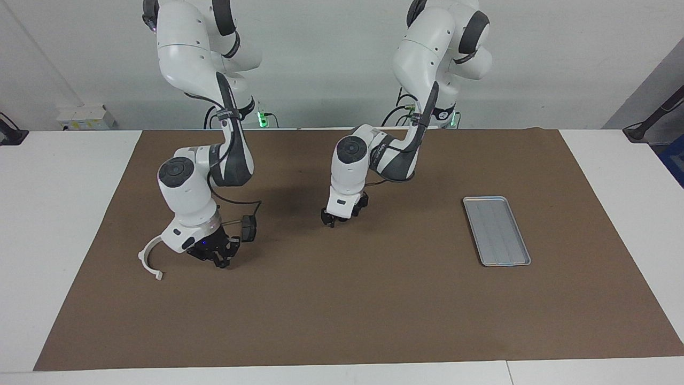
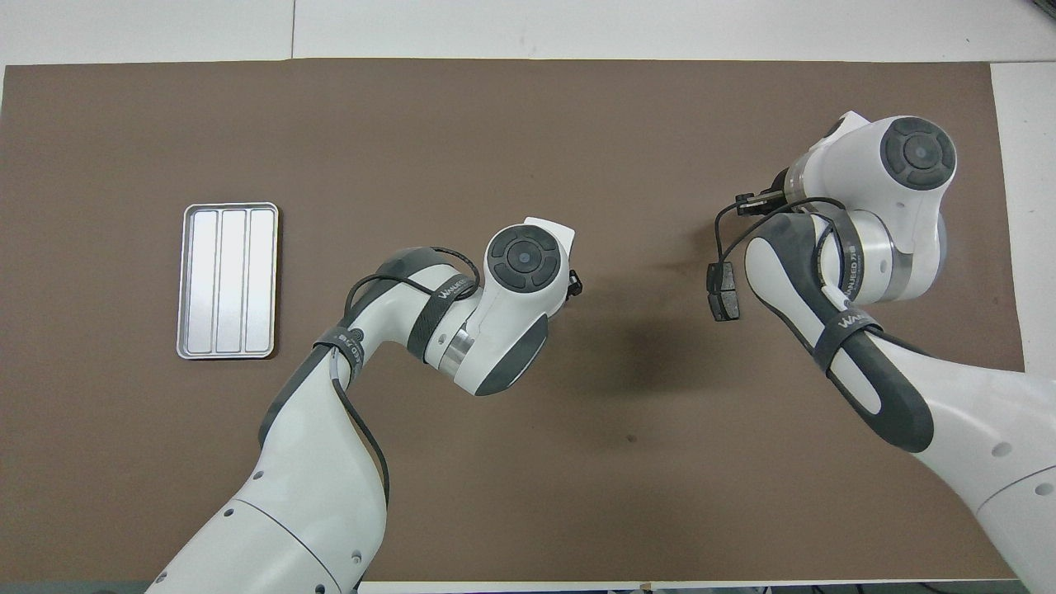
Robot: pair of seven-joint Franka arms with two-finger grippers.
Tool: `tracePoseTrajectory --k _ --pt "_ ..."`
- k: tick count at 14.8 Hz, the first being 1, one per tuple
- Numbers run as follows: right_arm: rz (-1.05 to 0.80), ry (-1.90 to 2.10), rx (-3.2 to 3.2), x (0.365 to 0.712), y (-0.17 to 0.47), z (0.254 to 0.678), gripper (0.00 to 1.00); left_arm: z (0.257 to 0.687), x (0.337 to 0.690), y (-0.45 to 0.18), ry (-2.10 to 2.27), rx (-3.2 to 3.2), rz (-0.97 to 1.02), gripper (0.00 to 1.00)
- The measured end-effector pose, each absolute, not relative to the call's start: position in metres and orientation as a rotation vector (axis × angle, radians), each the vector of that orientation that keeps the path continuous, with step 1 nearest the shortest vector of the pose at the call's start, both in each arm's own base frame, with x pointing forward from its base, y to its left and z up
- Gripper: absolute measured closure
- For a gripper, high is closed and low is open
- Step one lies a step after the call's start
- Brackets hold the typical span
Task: Pick bearing gear from pile to tray
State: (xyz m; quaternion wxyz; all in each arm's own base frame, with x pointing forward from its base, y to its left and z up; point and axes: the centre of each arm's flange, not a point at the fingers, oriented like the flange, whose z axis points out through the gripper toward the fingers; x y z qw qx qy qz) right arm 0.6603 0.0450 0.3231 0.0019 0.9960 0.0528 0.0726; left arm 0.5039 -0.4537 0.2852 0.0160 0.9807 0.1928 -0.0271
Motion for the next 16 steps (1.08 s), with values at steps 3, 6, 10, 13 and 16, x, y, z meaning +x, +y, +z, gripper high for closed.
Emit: tracePoseTrajectory --k 3,6,10,13,16 --pt "0.24 0.163 3.12 0.661 0.03 0.337 0.77 0.285 0.5 -0.456 0.593 3.054 -0.085 0.1" --pt "0.243 0.163 3.118 0.661 0.023 0.338 0.77 0.285 0.5 -0.456 0.593 3.054 -0.085 0.1" --pt "0.247 0.164 3.118 0.661 0.023 0.34 0.77 0.285 0.5 -0.456 0.597 3.054 -0.084 0.1" --pt "0.247 0.164 3.118 0.661 0.023 0.34 0.77 0.285 0.501 -0.455 0.602 3.053 -0.083 0.1" --pt "0.247 0.164 3.118 0.661 0.023 0.34 0.77 0.287 0.501 -0.455 0.606 3.051 -0.081 0.16"
